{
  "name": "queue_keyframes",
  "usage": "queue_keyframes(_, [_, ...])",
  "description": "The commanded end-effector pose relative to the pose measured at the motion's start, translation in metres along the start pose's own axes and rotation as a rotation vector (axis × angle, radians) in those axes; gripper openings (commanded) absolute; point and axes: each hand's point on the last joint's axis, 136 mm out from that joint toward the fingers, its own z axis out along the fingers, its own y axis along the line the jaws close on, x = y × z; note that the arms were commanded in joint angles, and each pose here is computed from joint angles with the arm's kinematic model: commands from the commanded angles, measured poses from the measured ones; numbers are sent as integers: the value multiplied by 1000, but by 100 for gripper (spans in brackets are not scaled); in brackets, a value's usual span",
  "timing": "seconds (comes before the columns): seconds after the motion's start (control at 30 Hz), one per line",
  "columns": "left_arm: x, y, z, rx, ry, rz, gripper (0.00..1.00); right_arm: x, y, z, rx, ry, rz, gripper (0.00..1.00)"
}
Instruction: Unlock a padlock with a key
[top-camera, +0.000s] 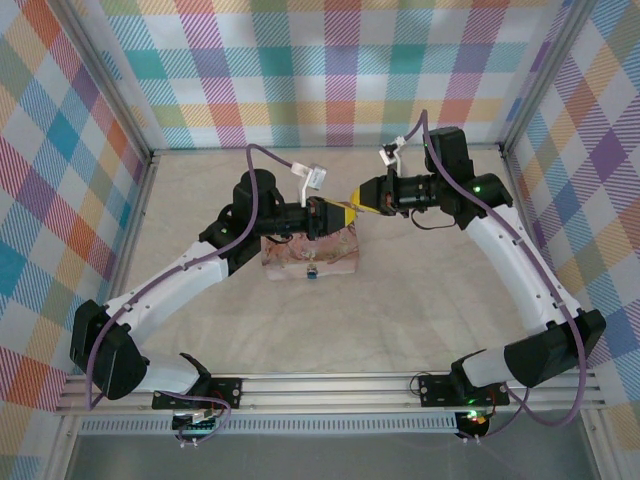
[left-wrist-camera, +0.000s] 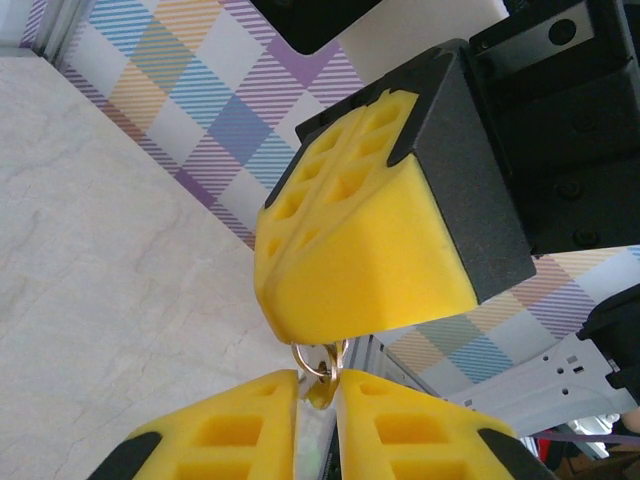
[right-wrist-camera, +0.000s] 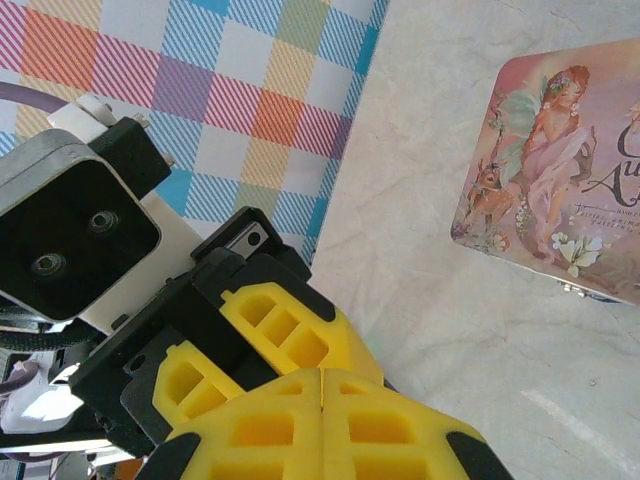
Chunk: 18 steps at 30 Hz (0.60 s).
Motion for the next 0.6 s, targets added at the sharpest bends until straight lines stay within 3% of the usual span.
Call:
queue_keyframes(0.0, [-14, -19, -7, 20, -34, 52, 17, 4, 10, -8, -34, -6, -19, 2])
queue_keyframes(0.07, [-15, -18, -7, 18, -37, 52, 19, 4, 11, -8, -42, -7, -18, 2])
queue_keyframes(0.23, [-17, -17, -6, 10, -51, 51, 37, 4, 10, -7, -44, -3, -13, 2])
queue_keyframes(0.57, [-18, -22, -2, 49, -38, 48, 24, 3, 10, -7, -43, -6, -15, 1])
